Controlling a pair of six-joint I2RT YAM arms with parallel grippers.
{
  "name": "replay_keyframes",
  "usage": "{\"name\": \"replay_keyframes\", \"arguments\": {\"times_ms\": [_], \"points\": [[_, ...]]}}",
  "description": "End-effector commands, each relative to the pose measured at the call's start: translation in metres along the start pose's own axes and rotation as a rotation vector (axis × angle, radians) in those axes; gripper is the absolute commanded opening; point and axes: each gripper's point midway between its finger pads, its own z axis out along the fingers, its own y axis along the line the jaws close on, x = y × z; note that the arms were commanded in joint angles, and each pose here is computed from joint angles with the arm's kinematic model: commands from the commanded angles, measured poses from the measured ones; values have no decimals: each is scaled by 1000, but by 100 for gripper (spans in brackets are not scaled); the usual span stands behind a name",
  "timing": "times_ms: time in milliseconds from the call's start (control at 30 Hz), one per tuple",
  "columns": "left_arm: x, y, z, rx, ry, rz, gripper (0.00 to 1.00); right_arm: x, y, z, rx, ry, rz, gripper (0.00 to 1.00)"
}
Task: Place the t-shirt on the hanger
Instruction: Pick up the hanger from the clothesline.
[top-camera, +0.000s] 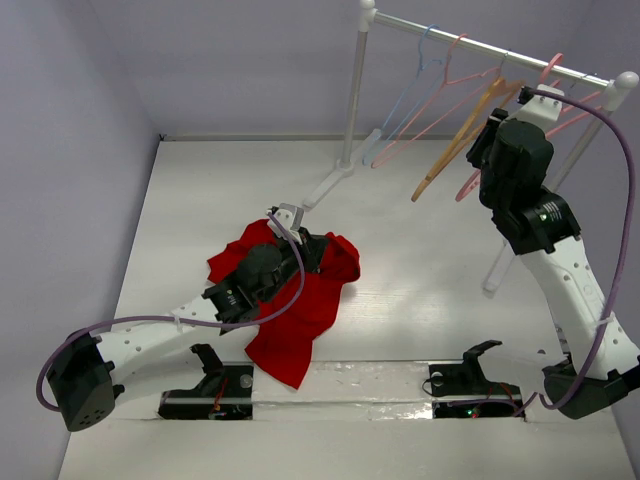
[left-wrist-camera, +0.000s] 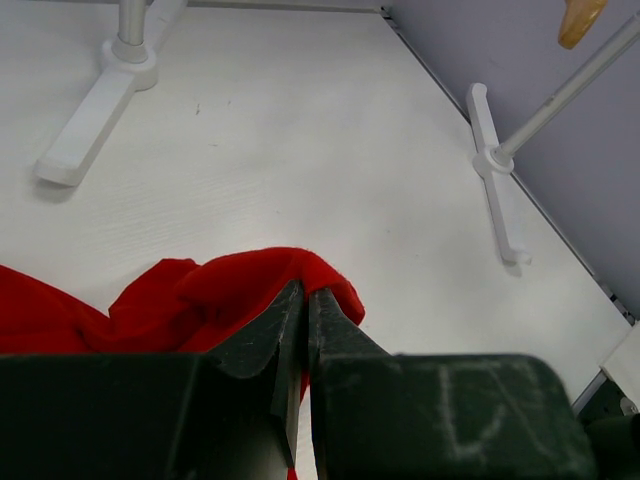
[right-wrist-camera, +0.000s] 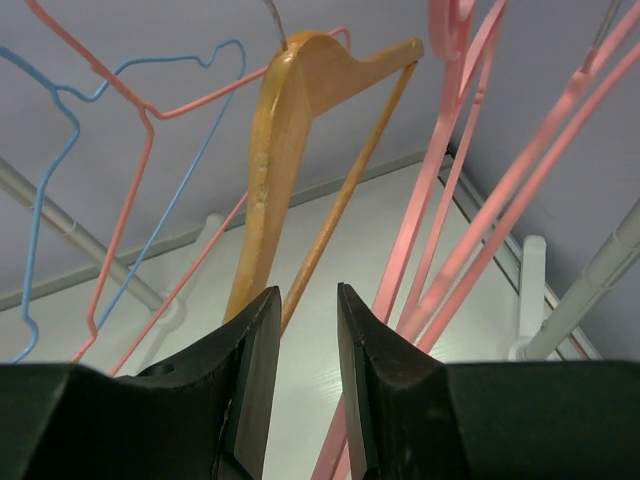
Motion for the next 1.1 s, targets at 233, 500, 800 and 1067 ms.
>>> {"name": "replay_keyframes", "arguments": {"times_ms": [233,500,800,1067], "points": [[-19,-11,-3,52,-69,-33,0,-3,-34,-20,85,-10,15,38],[-20,-12,-4,60,-72,-39,0,3,-39,-18,118,5,-14,57],[-23,-12,-6,59,-81,-41,0,10,-41,-5,189,12,-73,52],[-22,-12,-6,60,-80,-41,0,18,-45,0,221,18,-85,38]]}}
